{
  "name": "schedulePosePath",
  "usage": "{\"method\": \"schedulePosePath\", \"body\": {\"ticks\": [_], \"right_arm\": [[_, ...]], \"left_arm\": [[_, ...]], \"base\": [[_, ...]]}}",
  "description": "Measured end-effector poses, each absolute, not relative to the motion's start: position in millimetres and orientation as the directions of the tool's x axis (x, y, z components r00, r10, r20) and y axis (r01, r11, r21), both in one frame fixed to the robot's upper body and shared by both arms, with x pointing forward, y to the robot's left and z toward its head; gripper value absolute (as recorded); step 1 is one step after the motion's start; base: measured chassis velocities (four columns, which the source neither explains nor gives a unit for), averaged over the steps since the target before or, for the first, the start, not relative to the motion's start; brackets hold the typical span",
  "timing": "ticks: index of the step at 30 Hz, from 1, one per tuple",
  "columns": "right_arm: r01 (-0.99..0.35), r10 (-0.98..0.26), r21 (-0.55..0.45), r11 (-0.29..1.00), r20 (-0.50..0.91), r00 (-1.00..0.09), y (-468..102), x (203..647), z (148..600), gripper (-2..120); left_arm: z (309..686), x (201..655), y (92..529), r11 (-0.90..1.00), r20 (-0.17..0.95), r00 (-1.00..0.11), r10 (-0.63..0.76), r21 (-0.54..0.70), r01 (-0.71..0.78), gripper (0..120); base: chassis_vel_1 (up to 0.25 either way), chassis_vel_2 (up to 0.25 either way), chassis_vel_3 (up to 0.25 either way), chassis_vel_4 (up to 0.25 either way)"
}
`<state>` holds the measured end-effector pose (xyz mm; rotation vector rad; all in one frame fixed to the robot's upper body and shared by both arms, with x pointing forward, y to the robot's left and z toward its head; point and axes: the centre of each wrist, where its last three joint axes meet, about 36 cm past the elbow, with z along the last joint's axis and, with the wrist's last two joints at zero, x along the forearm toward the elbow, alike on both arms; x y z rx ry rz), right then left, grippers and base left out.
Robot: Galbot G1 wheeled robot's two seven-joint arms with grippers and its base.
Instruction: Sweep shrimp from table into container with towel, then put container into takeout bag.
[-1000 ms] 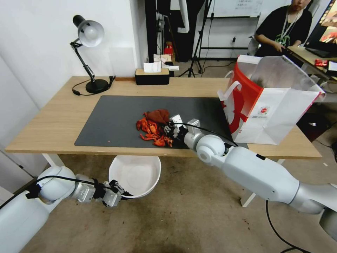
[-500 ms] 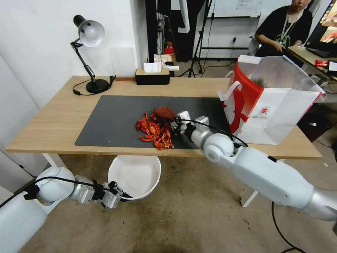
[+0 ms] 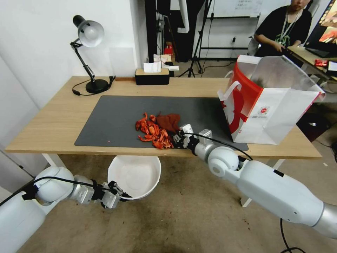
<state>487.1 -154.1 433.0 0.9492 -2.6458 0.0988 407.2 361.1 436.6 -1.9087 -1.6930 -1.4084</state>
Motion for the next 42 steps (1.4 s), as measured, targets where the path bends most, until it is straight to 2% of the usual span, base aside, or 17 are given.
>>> {"method": "schedulePosePath", "body": {"ticks": [19,42], "right_arm": [[-0.683,-0.666,0.072,0.727,0.319,-0.674,-114.3,466.9,440.9,4],[-0.655,-0.634,0.051,0.754,0.317,-0.705,-137.6,469.1,446.3,4]], "left_arm": [[439.0,403.9,362.3,-0.301,0.750,-0.128,0.649,0.407,0.862,0],[436.6,396.1,357.1,-0.306,0.749,-0.110,0.653,0.394,0.867,0]], "base": [[0.000,0.000,0.000,0.000],[0.000,0.000,0.000,0.000]]}}
